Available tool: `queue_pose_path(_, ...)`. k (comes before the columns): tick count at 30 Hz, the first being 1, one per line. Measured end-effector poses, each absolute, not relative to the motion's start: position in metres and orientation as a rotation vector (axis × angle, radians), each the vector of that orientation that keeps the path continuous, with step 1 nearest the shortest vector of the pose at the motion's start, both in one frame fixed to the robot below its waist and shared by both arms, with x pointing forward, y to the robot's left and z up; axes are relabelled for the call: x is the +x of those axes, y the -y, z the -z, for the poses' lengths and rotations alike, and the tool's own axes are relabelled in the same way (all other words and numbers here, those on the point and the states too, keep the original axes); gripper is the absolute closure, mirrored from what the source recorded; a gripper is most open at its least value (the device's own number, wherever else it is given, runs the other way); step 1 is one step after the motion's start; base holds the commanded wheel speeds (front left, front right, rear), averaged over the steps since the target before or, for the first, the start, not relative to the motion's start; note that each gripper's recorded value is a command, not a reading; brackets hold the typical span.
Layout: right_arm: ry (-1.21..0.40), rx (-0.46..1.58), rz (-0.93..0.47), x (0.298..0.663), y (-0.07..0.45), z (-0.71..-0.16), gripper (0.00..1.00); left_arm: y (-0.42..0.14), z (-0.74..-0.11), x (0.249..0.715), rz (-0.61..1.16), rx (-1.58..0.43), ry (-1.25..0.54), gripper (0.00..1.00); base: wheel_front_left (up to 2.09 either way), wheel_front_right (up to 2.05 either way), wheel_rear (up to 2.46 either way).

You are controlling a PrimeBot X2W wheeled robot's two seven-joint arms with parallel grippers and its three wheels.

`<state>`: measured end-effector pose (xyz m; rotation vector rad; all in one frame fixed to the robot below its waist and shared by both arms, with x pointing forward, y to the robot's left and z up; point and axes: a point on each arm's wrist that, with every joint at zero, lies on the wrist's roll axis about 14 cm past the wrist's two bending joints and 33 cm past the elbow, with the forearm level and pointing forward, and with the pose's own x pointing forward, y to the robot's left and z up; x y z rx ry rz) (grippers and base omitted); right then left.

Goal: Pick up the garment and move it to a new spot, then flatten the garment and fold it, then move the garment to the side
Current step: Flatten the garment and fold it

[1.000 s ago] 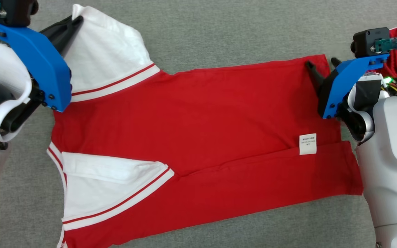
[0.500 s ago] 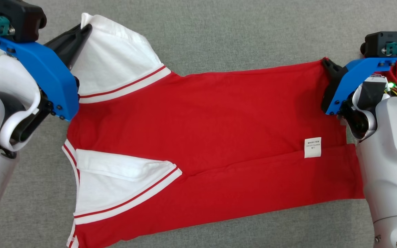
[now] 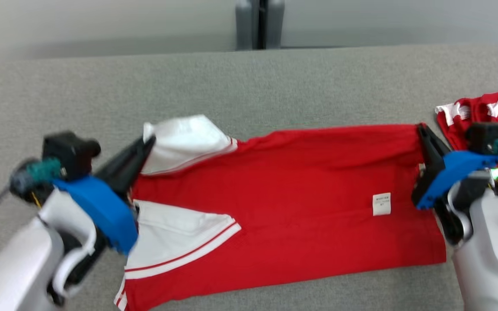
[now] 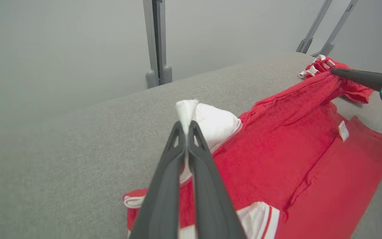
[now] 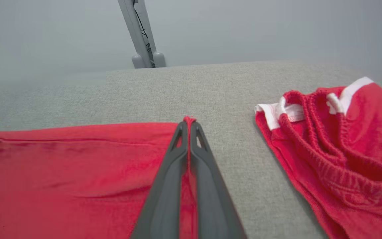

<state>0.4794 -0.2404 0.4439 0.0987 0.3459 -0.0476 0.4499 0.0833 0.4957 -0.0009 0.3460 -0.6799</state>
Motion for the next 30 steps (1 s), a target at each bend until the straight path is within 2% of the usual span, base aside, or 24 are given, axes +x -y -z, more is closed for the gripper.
queue_pose_path(6,-0.310,0.156,0.088,0.439,0.247,-0.441,1.00,-0.090,-0.468,0.391,0.632,-0.087,-0.418,1.00,0.00,0.00,0.00)
queue_pose_path(12,-0.299,0.161,0.106,0.419,0.246,-0.438,1.00,-0.092,-0.438,0.365,0.585,-0.155,-0.470,1.00,0.00,0.00,0.00)
queue_pose_path(13,-0.297,0.162,0.107,0.416,0.245,-0.437,0.93,-0.093,-0.435,0.362,0.577,-0.165,-0.472,1.00,0.00,0.00,0.00)
queue_pose_path(15,-0.288,0.160,0.110,0.413,0.243,-0.437,0.54,-0.095,-0.430,0.360,0.558,-0.186,-0.467,1.00,0.00,0.00,0.00)
queue_pose_path(16,-0.278,0.158,0.113,0.411,0.243,-0.438,0.00,-0.096,-0.427,0.358,0.548,-0.194,-0.463,0.59,0.00,0.00,0.00)
queue_pose_path(17,-0.265,0.158,0.121,0.408,0.245,-0.439,0.00,-0.097,-0.425,0.357,0.540,-0.201,-0.458,0.08,0.00,0.00,0.00)
queue_pose_path(18,-0.257,0.156,0.129,0.405,0.247,-0.439,0.00,-0.099,-0.423,0.355,0.528,-0.211,-0.454,0.00,0.00,0.00,0.00)
queue_pose_path(26,-0.230,0.166,0.206,0.378,0.264,-0.435,0.00,-0.128,-0.433,0.359,0.355,-0.300,-0.311,0.00,0.00,0.00,0.00)
queue_pose_path(30,-0.233,0.162,0.212,0.375,0.265,-0.434,0.00,-0.145,-0.447,0.368,0.279,-0.250,-0.231,0.00,0.00,0.00,0.00)
